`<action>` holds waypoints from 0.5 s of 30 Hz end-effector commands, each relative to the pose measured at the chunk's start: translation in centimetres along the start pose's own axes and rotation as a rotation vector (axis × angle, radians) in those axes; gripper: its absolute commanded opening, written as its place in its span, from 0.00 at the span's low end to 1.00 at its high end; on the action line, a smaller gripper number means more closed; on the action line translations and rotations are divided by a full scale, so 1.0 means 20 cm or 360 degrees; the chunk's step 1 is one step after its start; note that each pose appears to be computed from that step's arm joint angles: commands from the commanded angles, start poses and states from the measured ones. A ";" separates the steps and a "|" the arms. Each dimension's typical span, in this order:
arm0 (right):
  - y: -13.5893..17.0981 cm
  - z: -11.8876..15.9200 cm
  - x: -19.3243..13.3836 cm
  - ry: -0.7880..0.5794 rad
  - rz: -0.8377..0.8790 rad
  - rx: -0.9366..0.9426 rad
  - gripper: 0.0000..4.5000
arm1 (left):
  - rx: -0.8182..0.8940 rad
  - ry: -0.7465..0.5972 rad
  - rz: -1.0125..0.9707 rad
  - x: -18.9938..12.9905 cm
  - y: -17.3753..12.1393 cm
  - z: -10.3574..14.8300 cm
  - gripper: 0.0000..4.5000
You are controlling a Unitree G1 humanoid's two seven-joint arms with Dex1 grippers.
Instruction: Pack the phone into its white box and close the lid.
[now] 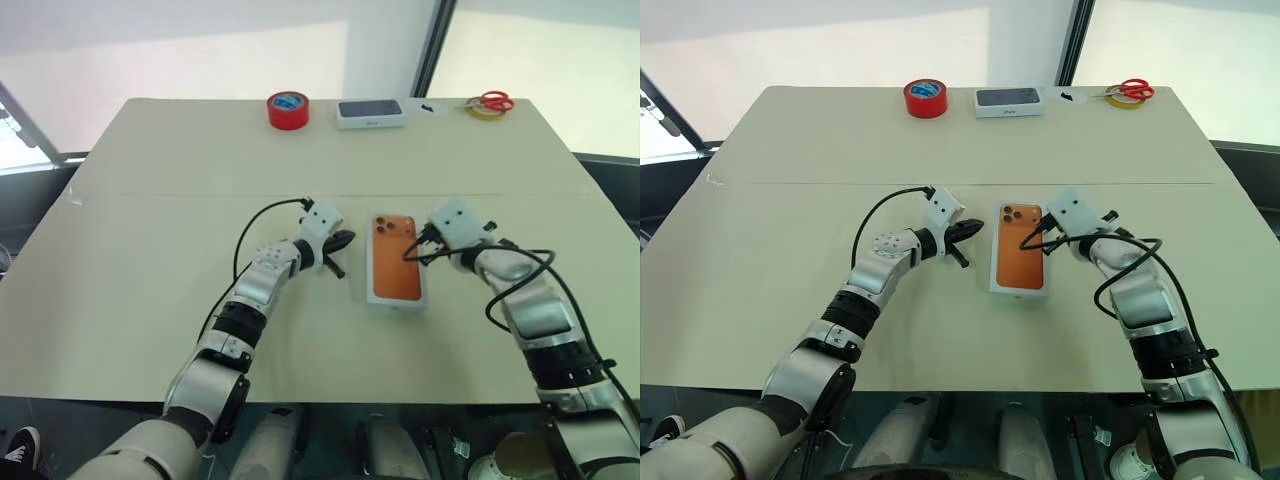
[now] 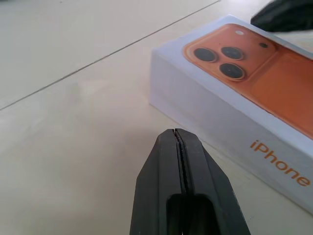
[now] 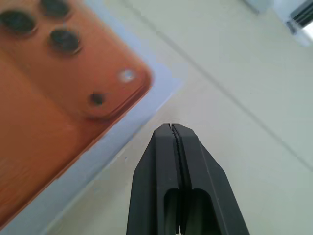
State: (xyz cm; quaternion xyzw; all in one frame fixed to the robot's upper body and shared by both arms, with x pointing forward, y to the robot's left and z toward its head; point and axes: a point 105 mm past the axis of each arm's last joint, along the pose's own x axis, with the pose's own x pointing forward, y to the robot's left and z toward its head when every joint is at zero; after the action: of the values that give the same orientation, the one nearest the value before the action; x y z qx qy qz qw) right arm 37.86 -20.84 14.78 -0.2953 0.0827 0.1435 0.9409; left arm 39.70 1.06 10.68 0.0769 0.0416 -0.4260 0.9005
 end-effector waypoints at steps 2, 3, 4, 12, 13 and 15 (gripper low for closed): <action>-0.11 0.11 -0.07 -0.0166 -0.0038 0.0071 0.00 | 0.0006 -0.0153 0.0031 -0.03 0.04 0.13 0.00; -0.11 0.10 -0.08 -0.0159 -0.0029 0.0067 0.00 | 0.0001 -0.0144 0.0029 -0.04 0.04 0.12 0.00; -0.09 0.08 -0.10 -0.0142 0.0022 0.0073 0.00 | 0.0010 -0.0143 -0.0013 -0.05 0.01 0.12 0.00; 0.05 -0.03 -0.22 -0.0035 0.0299 0.0088 0.00 | 0.0022 -0.0063 -0.0310 -0.14 -0.15 0.05 0.00; 0.05 -0.04 -0.23 -0.0019 0.0310 0.0088 0.00 | 0.0030 -0.0039 -0.0341 -0.14 -0.17 0.03 0.00; 0.07 -0.06 -0.25 0.0008 0.0341 0.0091 0.00 | 0.0021 -0.0014 -0.0373 -0.15 -0.20 0.01 0.00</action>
State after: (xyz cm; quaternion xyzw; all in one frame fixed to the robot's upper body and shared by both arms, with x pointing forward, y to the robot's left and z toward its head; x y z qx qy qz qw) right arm 32.98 -21.55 12.85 -0.2481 0.1400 0.2378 0.9286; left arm 35.40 1.42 10.19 0.0767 0.0549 -0.5145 0.8523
